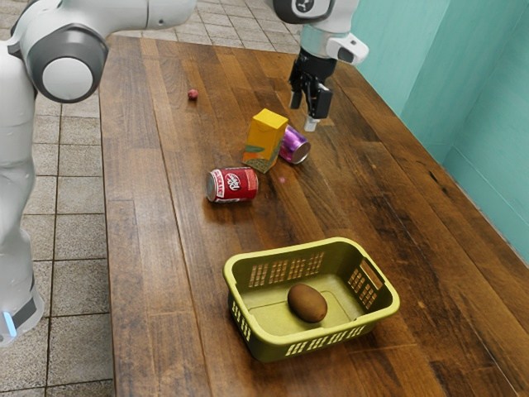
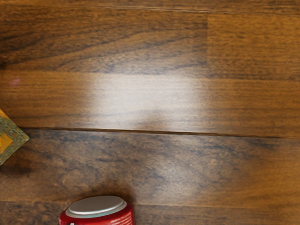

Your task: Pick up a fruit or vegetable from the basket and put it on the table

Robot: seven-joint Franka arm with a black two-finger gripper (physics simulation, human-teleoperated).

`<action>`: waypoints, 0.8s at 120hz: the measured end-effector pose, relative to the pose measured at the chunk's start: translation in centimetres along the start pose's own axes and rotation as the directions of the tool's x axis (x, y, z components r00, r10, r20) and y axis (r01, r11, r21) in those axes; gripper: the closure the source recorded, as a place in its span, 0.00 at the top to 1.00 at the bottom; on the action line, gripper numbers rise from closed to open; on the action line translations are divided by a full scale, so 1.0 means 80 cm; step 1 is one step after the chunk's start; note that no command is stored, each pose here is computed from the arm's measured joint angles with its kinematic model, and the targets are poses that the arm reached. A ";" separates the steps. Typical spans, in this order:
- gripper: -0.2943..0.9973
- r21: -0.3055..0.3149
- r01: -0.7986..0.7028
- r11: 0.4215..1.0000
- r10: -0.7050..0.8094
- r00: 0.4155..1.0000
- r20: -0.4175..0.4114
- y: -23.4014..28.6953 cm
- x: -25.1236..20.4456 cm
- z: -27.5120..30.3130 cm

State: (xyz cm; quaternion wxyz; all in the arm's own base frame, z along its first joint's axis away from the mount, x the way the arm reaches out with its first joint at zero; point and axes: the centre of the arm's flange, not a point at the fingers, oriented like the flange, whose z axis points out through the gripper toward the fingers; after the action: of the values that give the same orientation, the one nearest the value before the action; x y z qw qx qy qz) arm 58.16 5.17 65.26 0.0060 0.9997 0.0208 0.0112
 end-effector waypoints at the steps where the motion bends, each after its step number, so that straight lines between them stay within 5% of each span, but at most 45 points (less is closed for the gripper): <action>1: 0.77 0.000 -0.001 1.000 0.001 1.000 0.000 0.000 0.000 0.000; 20: 0.77 0.006 -0.045 0.999 0.045 0.999 -0.007 0.001 0.006 0.003; 36: 0.77 -0.002 -0.284 0.959 0.283 0.958 -0.039 0.062 0.020 0.001; 56: 0.77 0.036 -0.706 0.707 0.707 0.705 -0.055 0.271 -0.005 0.006; 72: 0.77 0.066 -0.799 0.598 0.802 0.597 -0.033 0.287 -0.001 0.022; 96: 0.77 0.033 -0.913 0.408 0.913 0.408 -0.004 0.344 0.000 0.083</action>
State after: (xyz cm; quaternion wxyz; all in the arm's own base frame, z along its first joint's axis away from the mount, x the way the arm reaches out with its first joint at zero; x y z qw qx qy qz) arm 59.44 -22.42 58.97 -0.0140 0.8499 -0.5263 0.0229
